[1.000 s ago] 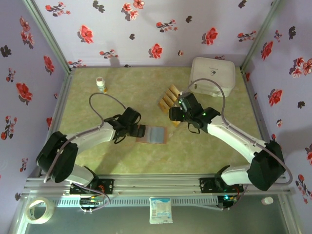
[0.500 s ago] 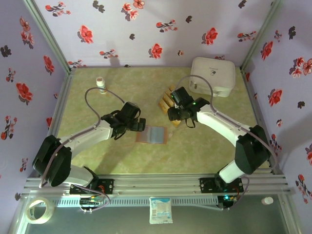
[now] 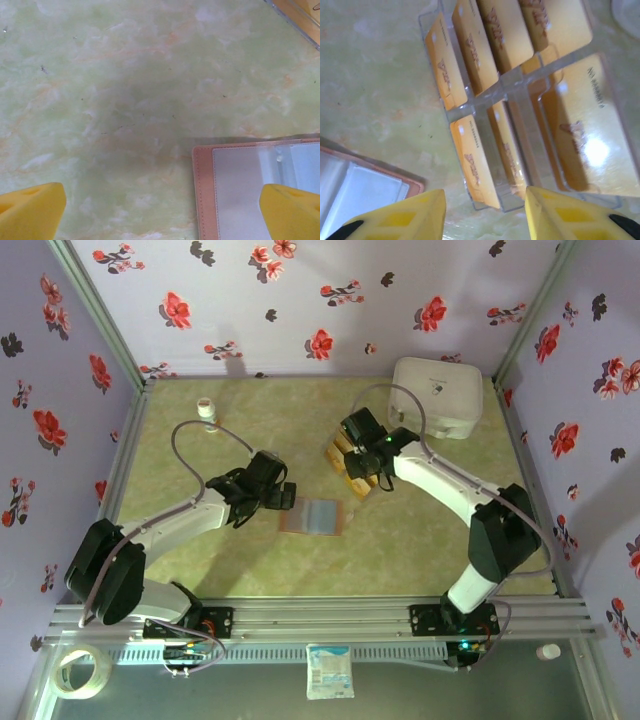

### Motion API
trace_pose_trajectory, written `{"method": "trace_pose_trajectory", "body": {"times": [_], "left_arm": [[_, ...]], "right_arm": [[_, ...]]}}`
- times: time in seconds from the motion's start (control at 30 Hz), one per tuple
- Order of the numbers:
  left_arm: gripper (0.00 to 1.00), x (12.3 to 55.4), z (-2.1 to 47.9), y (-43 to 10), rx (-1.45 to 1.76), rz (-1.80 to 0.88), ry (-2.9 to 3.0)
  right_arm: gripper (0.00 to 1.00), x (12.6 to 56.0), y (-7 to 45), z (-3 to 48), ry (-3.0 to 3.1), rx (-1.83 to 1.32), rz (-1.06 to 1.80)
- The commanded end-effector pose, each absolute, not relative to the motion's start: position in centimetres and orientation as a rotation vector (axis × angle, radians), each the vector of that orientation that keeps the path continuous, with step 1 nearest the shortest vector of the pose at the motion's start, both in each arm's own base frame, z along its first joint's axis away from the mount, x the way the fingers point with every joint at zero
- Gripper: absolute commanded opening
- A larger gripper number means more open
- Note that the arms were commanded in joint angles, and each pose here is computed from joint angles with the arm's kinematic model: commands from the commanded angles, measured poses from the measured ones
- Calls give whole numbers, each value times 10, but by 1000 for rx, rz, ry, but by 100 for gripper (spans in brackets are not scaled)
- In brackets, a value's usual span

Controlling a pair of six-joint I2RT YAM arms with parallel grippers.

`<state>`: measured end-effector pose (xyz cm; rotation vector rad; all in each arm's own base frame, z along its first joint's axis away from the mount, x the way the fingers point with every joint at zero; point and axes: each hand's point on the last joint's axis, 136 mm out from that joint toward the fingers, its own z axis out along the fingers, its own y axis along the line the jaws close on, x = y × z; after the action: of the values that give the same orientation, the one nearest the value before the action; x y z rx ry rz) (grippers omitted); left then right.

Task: Put the credit cards into the card holder
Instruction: Pick up the credit card from the storage box.

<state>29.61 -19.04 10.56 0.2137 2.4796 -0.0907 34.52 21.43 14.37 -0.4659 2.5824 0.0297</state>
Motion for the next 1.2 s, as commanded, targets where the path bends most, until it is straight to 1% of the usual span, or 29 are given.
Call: {"method": "trace_pose_trajectory", "body": {"times": [0.0, 0.17, 0.37, 0.63, 0.8, 1.17], "left_arm": [[100, 295, 101, -186, 207, -55, 2479], [100, 296, 103, -186, 234, -53, 2468], [100, 297, 105, -184, 246, -58, 2427], [100, 297, 105, -184, 249, -56, 2411], [100, 297, 104, -183, 245, -56, 2414], [100, 296, 101, -182, 238, -55, 2420]], "right_arm": [[43, 356, 200, 143, 2589, -534, -133], [40, 365, 194, 131, 2617, -584, -221], [37, 366, 191, 121, 2647, -630, -271], [26, 365, 188, 114, 2665, -634, -282], [25, 364, 185, 111, 2675, -640, -294], [15, 363, 185, 108, 2682, -663, -303]]}}
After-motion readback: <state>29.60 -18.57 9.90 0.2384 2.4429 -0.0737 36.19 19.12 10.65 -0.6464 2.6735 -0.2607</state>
